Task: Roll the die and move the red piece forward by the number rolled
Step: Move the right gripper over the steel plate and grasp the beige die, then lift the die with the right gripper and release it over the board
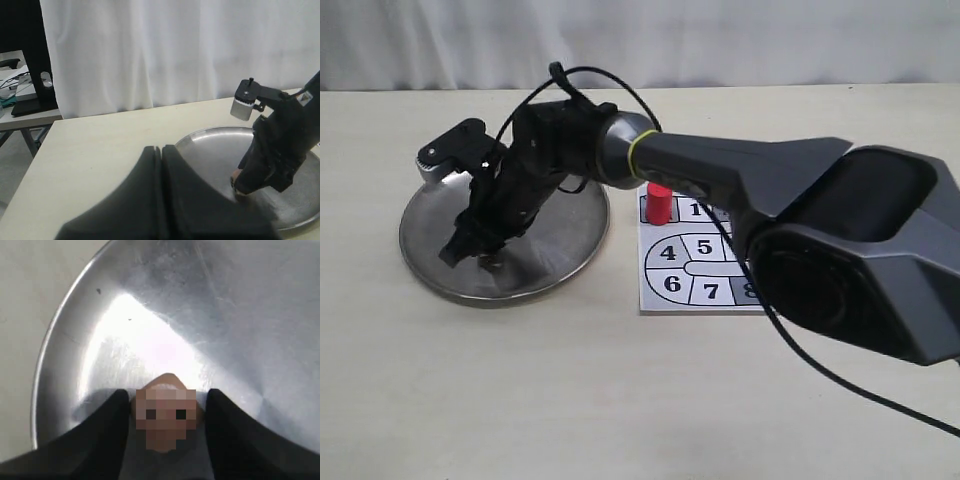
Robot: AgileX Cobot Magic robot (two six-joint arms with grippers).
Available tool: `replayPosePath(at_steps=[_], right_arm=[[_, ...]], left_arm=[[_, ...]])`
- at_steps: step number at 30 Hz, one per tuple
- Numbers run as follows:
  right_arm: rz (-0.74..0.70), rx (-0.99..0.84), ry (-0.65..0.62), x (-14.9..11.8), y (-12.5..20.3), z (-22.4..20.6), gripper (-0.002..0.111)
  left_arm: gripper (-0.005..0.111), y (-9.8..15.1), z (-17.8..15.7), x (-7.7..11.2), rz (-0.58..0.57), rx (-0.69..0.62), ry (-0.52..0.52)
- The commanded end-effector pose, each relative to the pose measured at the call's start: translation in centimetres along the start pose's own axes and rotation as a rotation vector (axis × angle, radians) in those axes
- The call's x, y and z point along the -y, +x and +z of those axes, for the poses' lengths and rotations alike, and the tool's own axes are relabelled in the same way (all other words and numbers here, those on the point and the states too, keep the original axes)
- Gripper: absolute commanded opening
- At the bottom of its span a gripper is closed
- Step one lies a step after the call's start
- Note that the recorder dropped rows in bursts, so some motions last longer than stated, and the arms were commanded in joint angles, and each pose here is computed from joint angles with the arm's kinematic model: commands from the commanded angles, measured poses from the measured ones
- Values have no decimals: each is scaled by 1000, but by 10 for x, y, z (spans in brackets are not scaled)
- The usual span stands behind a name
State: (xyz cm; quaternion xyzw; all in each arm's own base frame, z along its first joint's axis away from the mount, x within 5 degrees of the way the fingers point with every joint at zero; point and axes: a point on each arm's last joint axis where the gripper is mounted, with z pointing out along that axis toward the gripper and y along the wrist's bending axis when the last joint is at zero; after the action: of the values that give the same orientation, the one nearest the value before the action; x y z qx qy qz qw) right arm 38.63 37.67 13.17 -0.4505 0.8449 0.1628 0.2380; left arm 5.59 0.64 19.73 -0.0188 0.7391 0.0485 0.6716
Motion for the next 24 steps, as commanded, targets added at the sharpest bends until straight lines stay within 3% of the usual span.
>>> replayPosePath(at_steps=[1,7,11,16,24], right_arm=[[11,17,65,22,-23,-82,5],[158,19,200,75,-19,-207,5],[284,5,252,108,2,-256,5],[400,-69,276,141,41,-258,5],[521,-140,302,167,116,-202,5]], left_arm=[[0,0,0,0,-2,8,-2],[0,0,0,0,-2,8,-2],[0,0,0,0,-2,8,-2],[0,0,0,0,-2,8,-2],[0,0,0,0,-2,8,-2]])
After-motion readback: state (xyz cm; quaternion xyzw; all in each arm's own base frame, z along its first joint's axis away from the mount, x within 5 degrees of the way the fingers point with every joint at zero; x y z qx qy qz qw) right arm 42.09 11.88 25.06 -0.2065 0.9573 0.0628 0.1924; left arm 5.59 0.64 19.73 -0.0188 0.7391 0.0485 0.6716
